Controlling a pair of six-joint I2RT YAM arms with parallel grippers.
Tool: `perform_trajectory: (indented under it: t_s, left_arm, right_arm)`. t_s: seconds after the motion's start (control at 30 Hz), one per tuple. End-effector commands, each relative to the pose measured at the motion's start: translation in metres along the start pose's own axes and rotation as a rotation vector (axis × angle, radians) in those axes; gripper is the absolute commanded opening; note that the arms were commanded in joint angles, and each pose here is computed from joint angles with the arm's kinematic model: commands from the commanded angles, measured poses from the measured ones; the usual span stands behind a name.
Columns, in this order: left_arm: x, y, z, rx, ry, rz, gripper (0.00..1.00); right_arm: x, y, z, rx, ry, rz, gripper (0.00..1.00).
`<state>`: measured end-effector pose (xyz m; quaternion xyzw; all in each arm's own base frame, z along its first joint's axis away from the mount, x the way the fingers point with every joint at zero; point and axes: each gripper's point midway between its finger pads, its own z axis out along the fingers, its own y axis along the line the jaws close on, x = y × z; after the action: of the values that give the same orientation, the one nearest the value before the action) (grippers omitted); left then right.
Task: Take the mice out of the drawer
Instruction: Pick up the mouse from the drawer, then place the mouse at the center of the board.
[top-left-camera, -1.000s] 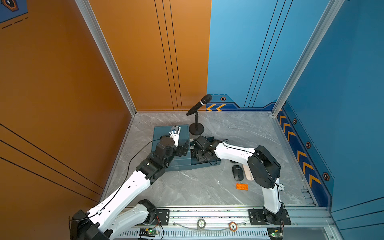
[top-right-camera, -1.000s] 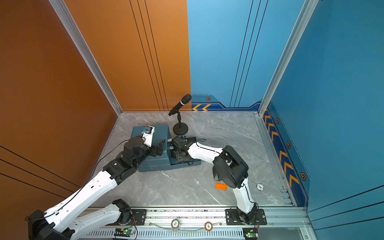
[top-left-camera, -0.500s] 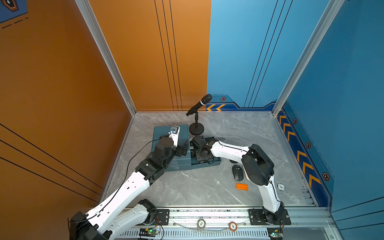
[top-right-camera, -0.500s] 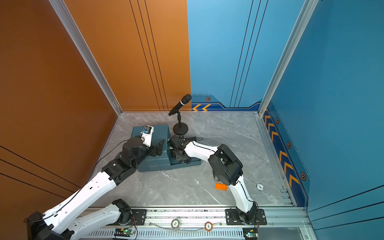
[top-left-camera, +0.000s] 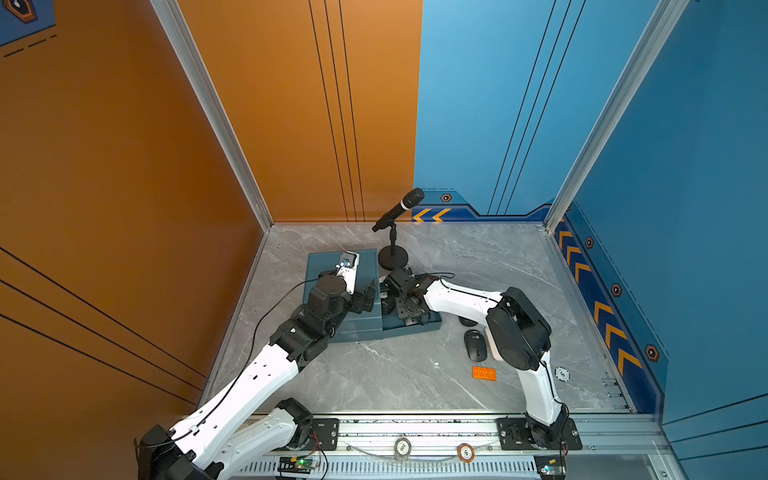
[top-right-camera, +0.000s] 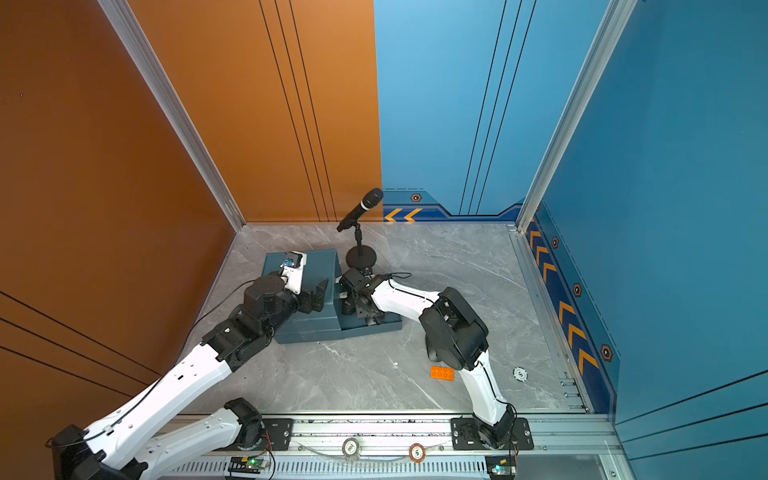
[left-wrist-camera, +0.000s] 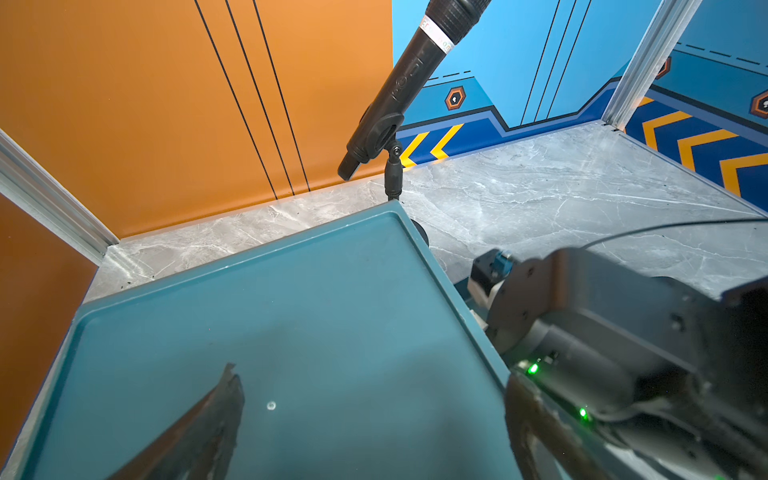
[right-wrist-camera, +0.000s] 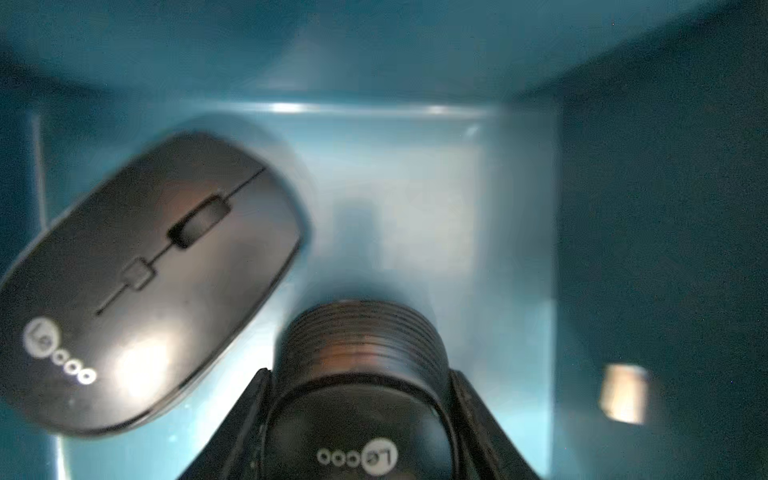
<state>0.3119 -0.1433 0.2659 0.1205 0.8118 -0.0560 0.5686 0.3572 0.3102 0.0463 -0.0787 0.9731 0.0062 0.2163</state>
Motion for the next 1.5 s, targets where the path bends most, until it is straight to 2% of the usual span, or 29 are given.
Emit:
perform_trajectory:
  t_s: [0.0,0.27,0.5,0.63,0.83,1.07,1.2,1.47]
  left_arm:
    - [0.003,0.002,-0.002,-0.001,0.008,0.012,0.98]
    - [0.004,0.001,-0.001,0.001,0.013,0.014,0.98]
    - [0.006,0.001,-0.001,0.004,0.017,0.015,0.98]
    - [0.005,0.000,-0.001,0.007,0.014,0.013,0.98]
    - [0.006,0.000,0.000,0.007,0.017,0.016,0.98]
    - [0.006,-0.001,0.000,0.009,0.020,0.015,0.98]
    - [0.006,-0.001,0.001,0.012,0.021,0.014,0.98]
    - [0.007,-0.001,0.000,0.012,0.020,0.009,0.98]
  right_arm:
    - [-0.026,-0.011,-0.035,0.003,-0.085,0.026,0.38]
    - [-0.046,-0.010,-0.069,-0.070,-0.171,0.057,0.38]
    - [-0.043,-0.025,-0.102,-0.101,-0.213,0.078,0.38]
    - [-0.024,-0.045,-0.116,-0.086,-0.218,0.097,0.39]
    - [0.022,-0.082,-0.122,-0.024,-0.164,0.127,0.39]
    - [0.087,-0.110,-0.106,-0.003,-0.070,0.165,0.39]
    - [0.109,-0.109,-0.096,-0.030,-0.042,0.170,0.39]
    - [0.124,-0.095,-0.070,-0.060,-0.010,0.162,0.39]
